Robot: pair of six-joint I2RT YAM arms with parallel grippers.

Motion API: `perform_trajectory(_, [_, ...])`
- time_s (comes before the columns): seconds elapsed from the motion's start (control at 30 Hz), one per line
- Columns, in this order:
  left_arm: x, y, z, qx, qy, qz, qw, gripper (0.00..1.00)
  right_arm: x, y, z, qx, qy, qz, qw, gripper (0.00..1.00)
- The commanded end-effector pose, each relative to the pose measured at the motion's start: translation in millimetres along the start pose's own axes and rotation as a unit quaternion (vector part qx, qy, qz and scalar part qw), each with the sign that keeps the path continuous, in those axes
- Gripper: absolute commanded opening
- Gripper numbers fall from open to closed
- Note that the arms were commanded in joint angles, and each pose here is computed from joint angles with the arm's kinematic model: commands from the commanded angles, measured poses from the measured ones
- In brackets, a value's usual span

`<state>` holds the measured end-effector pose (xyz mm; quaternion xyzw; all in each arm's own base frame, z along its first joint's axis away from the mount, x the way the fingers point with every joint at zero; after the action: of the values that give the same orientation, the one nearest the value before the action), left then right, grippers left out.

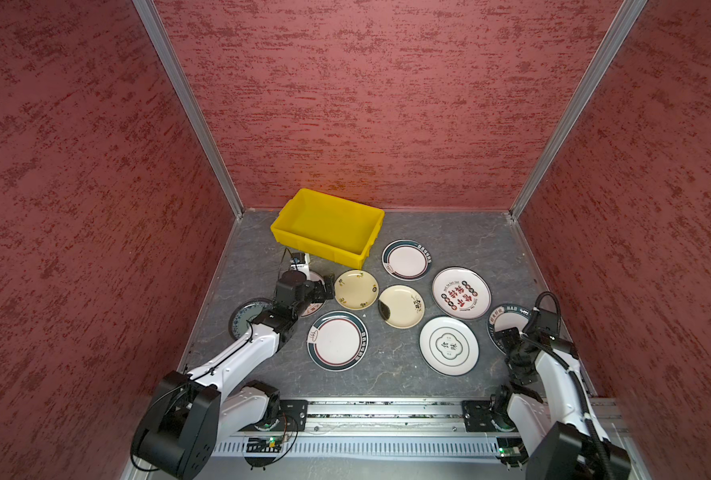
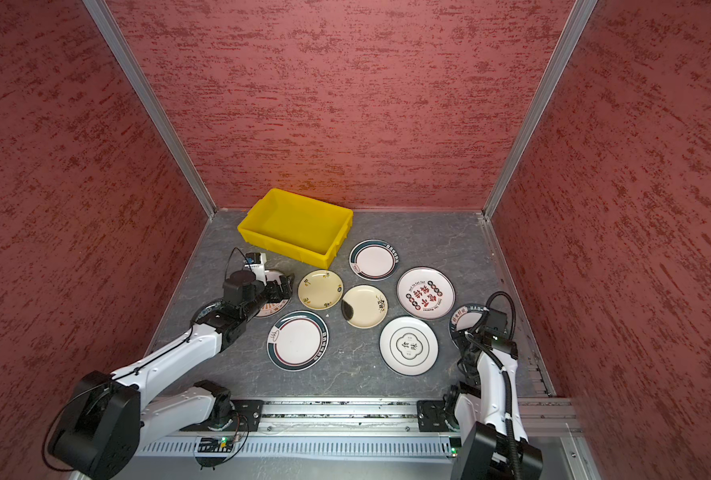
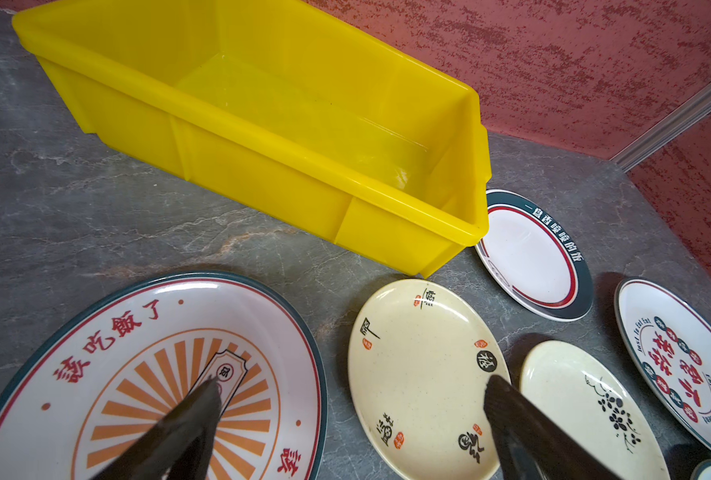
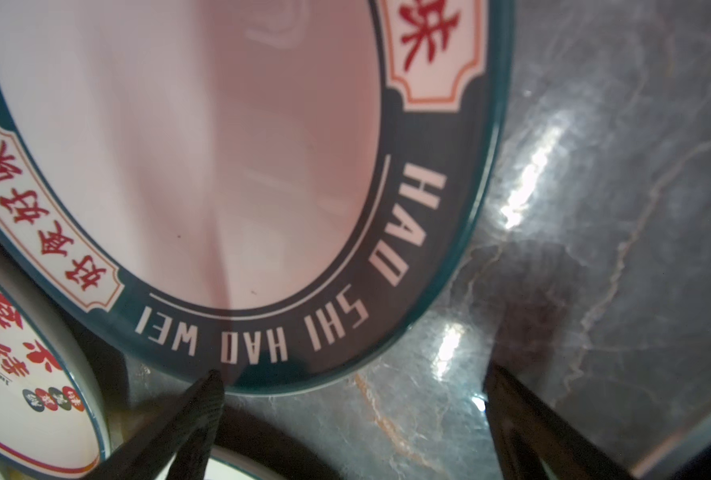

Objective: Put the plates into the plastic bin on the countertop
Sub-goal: 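Lower the right gripper onto the HAO SHI HAO WEI plate rim and pinch it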

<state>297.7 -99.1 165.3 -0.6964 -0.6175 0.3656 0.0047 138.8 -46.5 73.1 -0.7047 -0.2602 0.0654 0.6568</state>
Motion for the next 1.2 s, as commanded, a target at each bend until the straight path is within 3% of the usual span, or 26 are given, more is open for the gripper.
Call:
perform_trajectory(0.0, [3,2,-1,-0.006,0.002,-0.008,1.000,0.99,3,5,-4,-0.008,0.011,-0.009,1.000,0.99])
perform_trajectory(0.37, [7,5,-1,-0.006,0.001,-0.022,1.000,0.99,4,17,-3,-0.044,0.092,-0.065,0.993,0.99])
perform_trajectory(0.47, [9,6,0,-0.006,0.001,-0.026,1.000,0.99,5,13,-9,-0.065,0.087,-0.065,0.992,0.93])
perform_trajectory(0.77, [10,7,-2,-0.005,0.001,-0.037,0.999,0.99,16,24,-19,-0.039,0.059,-0.056,0.996,0.96])
perform_trajectory(1.17, [15,9,-2,-0.003,0.000,-0.054,0.999,0.99,30,23,-38,-0.060,0.054,-0.072,0.994,0.94])
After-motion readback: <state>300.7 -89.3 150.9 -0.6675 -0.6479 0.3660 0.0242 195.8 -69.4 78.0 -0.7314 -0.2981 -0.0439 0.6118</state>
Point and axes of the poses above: each gripper's point midway between its finger pads, its own y axis out along the fingers, its own x axis along the line the jaws close on, z = x × y, the point moved 5 cm from there along -y, back along the fingers, and after that the axes turned 15 degrees about -y, right-handed, at the moved point
